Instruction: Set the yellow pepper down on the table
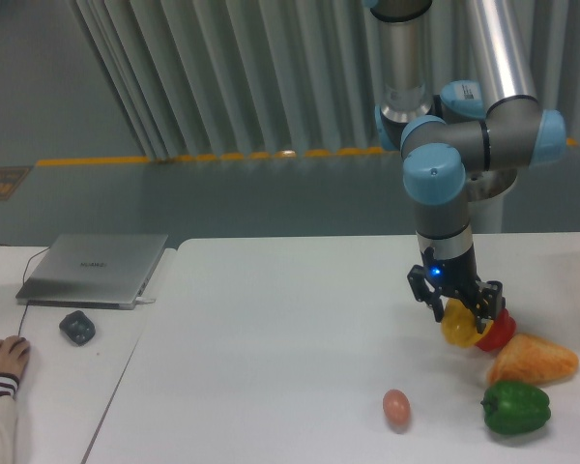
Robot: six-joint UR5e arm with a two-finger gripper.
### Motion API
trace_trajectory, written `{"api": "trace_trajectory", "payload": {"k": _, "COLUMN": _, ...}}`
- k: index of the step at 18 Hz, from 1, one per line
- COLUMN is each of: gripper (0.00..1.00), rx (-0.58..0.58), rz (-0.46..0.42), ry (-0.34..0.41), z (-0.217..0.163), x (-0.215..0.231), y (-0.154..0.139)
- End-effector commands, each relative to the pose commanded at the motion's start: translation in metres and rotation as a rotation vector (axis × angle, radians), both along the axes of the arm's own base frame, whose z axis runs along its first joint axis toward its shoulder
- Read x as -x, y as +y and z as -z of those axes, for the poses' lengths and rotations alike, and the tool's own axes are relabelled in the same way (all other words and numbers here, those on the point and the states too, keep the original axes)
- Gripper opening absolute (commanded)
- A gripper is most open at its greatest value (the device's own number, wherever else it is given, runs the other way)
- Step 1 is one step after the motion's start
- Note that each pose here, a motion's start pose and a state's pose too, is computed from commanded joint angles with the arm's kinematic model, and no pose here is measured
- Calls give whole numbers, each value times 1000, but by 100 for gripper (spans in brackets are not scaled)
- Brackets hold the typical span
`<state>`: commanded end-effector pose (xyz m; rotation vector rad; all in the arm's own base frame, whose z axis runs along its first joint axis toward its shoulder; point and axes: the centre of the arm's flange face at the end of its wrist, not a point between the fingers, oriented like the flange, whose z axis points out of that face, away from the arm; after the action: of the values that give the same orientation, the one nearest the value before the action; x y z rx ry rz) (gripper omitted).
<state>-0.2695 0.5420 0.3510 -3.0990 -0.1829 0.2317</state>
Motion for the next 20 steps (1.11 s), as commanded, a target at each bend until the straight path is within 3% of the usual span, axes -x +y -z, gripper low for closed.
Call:
{"api": "trace_trajectory", "payload": {"k": 7, "gripper": 100, "rx": -61, "rz": 85, "ry": 42, "z": -43, "x": 6, "y": 3}}
{"api": "trace_trajectory", "payload": {"k": 11, "gripper": 100, "rx": 5, "rz": 458, "ry": 76, "z": -63, "x": 15, "y": -16}}
{"api": "trace_trajectory", "payload": {"k": 13, "gripper": 100, "rx": 52, "rz": 597, "ry": 64, "z": -64, "x": 39, "y": -33}}
{"api": "trace_trajectory", "payload": {"k": 17, "gripper": 100, "rx": 84, "rz": 702, "ry": 64, "z": -73, "x": 79, "y": -67}}
{"api": "trace_trajectory", "payload": {"k": 20, "gripper": 100, "rx": 112, "rz": 805, "ry": 23, "z": -68, "x": 113, "y": -98}}
